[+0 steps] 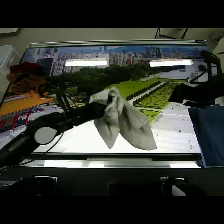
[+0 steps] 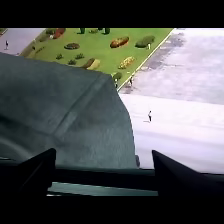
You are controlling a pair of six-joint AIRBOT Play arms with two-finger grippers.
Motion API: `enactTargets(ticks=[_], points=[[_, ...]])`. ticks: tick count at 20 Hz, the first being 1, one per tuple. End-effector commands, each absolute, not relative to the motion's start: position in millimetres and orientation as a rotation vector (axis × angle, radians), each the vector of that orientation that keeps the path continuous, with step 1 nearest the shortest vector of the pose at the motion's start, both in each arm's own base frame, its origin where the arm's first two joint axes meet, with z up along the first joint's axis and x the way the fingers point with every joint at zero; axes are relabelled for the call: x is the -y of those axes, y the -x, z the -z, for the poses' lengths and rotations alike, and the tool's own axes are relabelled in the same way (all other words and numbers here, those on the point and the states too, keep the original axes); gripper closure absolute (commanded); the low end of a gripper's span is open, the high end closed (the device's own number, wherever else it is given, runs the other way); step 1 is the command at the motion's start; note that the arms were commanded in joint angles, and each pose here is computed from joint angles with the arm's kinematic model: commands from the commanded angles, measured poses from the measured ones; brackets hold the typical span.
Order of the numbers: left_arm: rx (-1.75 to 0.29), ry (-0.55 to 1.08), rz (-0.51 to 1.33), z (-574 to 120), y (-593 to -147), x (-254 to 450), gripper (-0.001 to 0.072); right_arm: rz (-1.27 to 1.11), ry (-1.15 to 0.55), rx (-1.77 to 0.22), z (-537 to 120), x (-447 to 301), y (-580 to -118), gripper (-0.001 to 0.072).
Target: Fold the clothes and pants, and hang the long-sleeved shirts on hangers.
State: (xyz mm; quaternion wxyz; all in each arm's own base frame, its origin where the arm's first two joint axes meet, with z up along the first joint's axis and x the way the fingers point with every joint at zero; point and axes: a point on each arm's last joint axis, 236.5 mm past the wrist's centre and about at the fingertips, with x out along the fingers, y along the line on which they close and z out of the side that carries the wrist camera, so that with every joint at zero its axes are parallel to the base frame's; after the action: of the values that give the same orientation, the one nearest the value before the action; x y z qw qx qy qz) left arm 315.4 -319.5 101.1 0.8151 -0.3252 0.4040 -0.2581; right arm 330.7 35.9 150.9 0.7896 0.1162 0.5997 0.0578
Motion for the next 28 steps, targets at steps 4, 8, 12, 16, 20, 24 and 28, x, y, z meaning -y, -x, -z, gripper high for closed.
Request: enactTargets(ticks=[4, 8, 12, 16, 20, 24, 28], points=[[-1.289, 0.645, 0.410, 26.4, -259.1, 305.9, -0.0004, -0.120, -0.240, -1.467, -89.4, -34.0, -301.2, 0.0010], [-1.326, 0.460, 0.519, -27.1, -278.0, 244.7, -0.0004, -0.125, -0.193, -1.632, -31.8, -27.9, -266.0, 0.0001], [-1.625, 0.413, 0.467, 0.7, -229.7, 170.2, -0.0003, -0.016, -0.086, -1.750, 9.8, 4.8, -234.8, 0.0001], [-1.769, 0.457, 0.451, 60.1, -174.7, 169.7, -0.0003, -0.007, -0.090, -1.780, 35.2, 4.9, -222.2, 0.0002], [-1.703, 0.570, 0.475, 83.6, -167.8, 198.3, -0.0003, -0.032, -0.127, -1.770, 40.1, -4.3, -225.4, 0.0002], [-1.704, 0.522, 0.493, 93.6, -159.0, 210.3, -0.0002, -0.029, -0.128, -1.714, 42.6, -3.9, -238.5, 0.0002], [-1.648, 0.604, 0.498, 98.3, -168.0, 246.2, 0.0000, 0.006, -0.158, -1.707, 49.3, -3.5, -244.8, 0.0002]])
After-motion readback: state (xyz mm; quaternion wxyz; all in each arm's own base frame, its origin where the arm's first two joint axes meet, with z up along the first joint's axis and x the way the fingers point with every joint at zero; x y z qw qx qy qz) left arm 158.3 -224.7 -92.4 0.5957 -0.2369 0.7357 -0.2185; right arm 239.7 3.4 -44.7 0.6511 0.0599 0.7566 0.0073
